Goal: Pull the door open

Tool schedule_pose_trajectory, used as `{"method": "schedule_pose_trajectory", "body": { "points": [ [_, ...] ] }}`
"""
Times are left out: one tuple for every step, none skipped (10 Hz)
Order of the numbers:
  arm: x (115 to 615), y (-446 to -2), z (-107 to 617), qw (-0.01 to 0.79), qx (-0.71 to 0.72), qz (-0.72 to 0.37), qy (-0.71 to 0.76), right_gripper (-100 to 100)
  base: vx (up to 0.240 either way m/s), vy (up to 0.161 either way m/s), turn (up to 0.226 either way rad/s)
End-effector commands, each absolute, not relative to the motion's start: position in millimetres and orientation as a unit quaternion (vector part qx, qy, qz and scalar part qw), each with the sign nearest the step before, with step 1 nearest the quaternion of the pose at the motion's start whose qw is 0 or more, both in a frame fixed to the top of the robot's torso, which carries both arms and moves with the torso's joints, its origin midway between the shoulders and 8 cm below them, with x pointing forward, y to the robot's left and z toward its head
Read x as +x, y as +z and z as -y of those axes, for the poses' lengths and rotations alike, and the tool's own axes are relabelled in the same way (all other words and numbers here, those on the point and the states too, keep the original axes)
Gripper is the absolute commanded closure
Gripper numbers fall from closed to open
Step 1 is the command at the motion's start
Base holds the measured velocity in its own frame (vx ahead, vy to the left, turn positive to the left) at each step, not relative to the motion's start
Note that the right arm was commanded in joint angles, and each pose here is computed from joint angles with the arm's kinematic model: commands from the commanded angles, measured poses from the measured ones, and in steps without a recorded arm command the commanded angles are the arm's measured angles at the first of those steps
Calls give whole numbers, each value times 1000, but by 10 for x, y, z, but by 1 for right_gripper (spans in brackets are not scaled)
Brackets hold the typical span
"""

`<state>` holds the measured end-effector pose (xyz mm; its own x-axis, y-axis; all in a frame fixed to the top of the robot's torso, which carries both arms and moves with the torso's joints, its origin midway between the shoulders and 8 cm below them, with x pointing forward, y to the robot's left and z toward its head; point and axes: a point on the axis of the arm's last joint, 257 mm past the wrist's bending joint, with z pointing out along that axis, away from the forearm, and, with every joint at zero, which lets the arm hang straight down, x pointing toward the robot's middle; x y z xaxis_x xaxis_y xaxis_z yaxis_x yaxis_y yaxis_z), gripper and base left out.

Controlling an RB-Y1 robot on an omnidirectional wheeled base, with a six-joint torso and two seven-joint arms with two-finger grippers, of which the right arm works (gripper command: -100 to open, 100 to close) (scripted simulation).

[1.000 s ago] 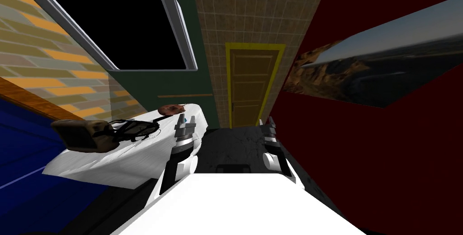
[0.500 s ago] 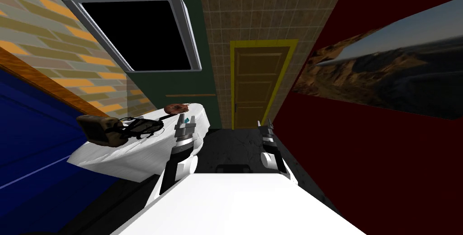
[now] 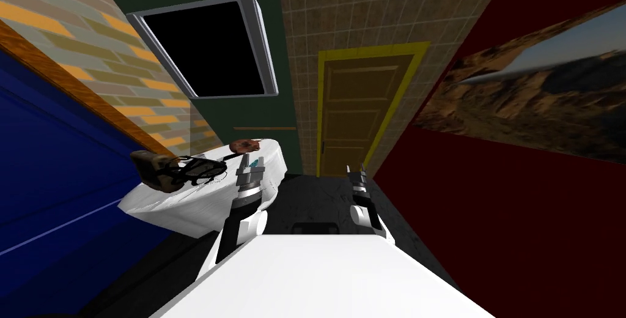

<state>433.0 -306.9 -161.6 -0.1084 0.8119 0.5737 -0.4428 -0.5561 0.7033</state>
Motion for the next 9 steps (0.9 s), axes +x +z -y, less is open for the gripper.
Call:
{"method": "schedule_pose_trajectory", "body": {
  "points": [
    [4365,-1754,3124,414,522,-165,727,-100,98,-18,169],
    [4389,-1807,3142,402,529,-154,731,-100,106,-17,166],
    [4411,-1887,3162,391,538,-143,733,-100,100,-25,158],
    [4411,-1922,3166,390,540,-144,731,-100,62,-13,42],
    [4432,-2005,3188,379,549,-134,733,-100,60,-1,109],
    [4451,-2077,3208,367,557,-122,735,-100,81,-6,172],
    [4469,-2154,3230,356,564,-111,736,-100,86,-14,131],
    [4486,-2219,3251,346,571,-99,738,-100,93,-8,153],
    [4484,-2254,3255,346,574,-100,736,-100,69,-12,70]
  ]
}}
